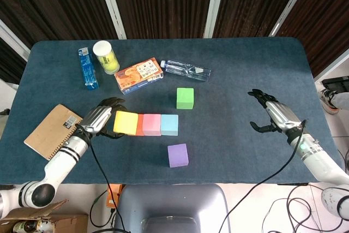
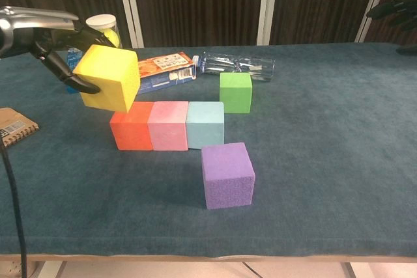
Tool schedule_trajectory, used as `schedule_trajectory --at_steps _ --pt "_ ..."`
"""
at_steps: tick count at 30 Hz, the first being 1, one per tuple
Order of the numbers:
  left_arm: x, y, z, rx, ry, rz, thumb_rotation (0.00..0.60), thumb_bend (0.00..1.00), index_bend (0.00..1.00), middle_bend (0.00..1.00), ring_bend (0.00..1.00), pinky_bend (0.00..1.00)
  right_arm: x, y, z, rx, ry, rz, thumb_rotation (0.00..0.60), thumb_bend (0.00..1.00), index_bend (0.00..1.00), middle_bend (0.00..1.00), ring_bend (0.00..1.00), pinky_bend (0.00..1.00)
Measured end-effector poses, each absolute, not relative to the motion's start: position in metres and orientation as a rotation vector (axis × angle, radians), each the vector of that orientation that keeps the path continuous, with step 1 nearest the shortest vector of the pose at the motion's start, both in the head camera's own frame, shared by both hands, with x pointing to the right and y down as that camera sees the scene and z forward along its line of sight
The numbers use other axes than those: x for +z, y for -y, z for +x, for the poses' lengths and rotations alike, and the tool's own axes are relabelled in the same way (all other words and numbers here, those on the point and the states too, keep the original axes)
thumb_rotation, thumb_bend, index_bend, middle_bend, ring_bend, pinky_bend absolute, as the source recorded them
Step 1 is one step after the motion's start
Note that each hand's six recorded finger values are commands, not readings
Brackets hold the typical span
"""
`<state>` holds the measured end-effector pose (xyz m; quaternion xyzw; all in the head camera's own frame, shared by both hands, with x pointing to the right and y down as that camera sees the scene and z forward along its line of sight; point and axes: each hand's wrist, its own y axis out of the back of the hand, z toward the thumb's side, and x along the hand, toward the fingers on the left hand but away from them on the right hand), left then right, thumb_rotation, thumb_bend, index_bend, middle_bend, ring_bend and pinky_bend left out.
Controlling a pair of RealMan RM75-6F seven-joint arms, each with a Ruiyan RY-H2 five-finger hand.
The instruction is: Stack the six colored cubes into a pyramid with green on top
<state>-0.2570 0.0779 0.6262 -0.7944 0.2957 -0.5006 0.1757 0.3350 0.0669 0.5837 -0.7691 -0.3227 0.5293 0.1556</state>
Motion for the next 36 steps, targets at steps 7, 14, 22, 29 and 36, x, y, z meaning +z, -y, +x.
schedule_trajectory --at_steps 7,14,22,29,36 --pt "0.652 -0.055 -0.245 -1.443 -0.817 -2.331 0.600 0.27 0.48 0.12 0.02 0.05 0.585 -0.061 0.331 1.552 0.906 -2.196 0.600 0.32 0.08 0.00 0.00 0.00" --pt "0.664 -0.045 -0.233 -1.444 -0.868 -2.422 0.600 0.29 0.48 0.12 0.01 0.05 0.583 -0.055 0.336 1.574 0.919 -2.161 0.600 0.32 0.08 0.00 0.00 0.00" --pt "0.673 -0.048 -0.231 -1.458 -0.864 -2.416 0.600 0.29 0.48 0.12 0.01 0.05 0.586 -0.056 0.338 1.589 0.913 -2.155 0.600 0.32 0.08 0.00 0.00 0.00" --pt "0.677 -0.048 -0.228 -1.465 -0.943 -2.389 0.600 0.29 0.48 0.12 0.01 0.05 0.590 -0.056 0.343 1.606 0.913 -2.152 0.600 0.32 0.07 0.00 0.00 0.00" --pt "0.683 -0.052 -0.225 -1.492 -0.930 -2.395 0.600 0.30 0.48 0.12 0.01 0.05 0.592 -0.057 0.346 1.613 0.912 -2.154 0.600 0.32 0.06 0.00 0.00 0.00"
